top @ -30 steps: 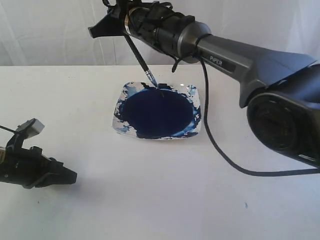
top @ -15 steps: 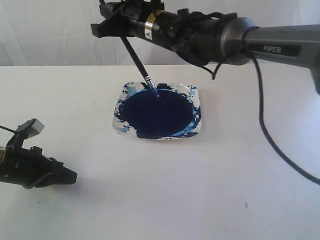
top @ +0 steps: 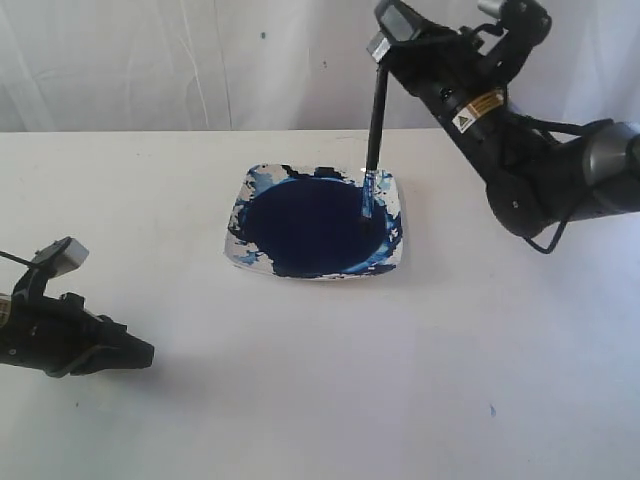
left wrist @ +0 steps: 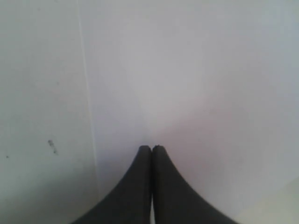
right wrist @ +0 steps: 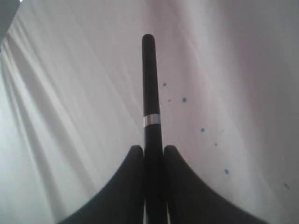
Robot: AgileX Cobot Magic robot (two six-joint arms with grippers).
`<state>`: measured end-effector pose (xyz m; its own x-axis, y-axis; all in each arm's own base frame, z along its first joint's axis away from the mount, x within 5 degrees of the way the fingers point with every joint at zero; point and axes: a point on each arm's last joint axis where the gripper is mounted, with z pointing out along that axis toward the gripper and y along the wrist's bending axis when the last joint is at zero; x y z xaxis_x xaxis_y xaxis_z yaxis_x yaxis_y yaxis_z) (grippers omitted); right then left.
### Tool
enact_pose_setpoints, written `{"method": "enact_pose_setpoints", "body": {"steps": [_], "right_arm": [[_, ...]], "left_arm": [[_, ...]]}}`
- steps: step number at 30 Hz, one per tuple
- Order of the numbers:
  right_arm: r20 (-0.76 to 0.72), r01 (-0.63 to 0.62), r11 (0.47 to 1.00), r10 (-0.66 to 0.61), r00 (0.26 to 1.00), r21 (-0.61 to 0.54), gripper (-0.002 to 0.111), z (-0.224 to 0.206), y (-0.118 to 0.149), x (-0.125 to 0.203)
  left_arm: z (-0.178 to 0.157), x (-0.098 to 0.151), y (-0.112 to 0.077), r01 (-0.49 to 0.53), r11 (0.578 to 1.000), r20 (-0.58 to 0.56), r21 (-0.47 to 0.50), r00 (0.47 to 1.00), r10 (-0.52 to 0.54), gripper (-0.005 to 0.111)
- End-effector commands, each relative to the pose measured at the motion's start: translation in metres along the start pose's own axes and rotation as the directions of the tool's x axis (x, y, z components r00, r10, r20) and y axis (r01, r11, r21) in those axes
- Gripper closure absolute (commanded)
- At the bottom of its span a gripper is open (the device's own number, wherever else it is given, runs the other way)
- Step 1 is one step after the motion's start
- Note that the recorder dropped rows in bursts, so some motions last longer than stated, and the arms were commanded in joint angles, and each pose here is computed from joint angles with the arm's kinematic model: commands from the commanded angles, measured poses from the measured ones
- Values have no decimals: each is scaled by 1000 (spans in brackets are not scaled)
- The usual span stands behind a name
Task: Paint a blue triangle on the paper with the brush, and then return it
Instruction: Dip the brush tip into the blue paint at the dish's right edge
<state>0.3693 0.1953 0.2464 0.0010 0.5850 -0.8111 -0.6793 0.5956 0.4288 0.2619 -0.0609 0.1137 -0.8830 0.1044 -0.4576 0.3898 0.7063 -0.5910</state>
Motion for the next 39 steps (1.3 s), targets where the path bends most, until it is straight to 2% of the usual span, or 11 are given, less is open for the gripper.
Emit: {"method": "enact_pose_setpoints", "body": {"steps": [1,6,18,23,29,32,39], "right_arm": [[63,-63,986,54,997,155,108,-5,-31,14],[95,-224,949,207,974,223,108,0,-61,48],[126,-237,931,210,970,277,108,5,-84,72],[102,-114,941,85,991,320,108,3,-88,73],[102,-112,941,84,991,320,108,3,-88,73],[85,-66,944,40,996,322,108,3,-88,73],[45,-34,961,23,999,276,108,5,-83,76]], "left_arm": [[0,2,-1,-3,1000,-4,-3,1000,3,107],[0,2,-1,-3,1000,-4,-3,1000,3,107],[0,2,-1,-3,1000,-4,-3,1000,3,107],[0,2,-1,-3,1000,-4,-3,1000,3,107],[0,2,-1,-3,1000,-4,-3,1000,3,107],[0,2,-1,-3,1000,-4,-3,1000,3,107],[0,2,-1,-3,1000,-4,-3,1000,3,107]]}}
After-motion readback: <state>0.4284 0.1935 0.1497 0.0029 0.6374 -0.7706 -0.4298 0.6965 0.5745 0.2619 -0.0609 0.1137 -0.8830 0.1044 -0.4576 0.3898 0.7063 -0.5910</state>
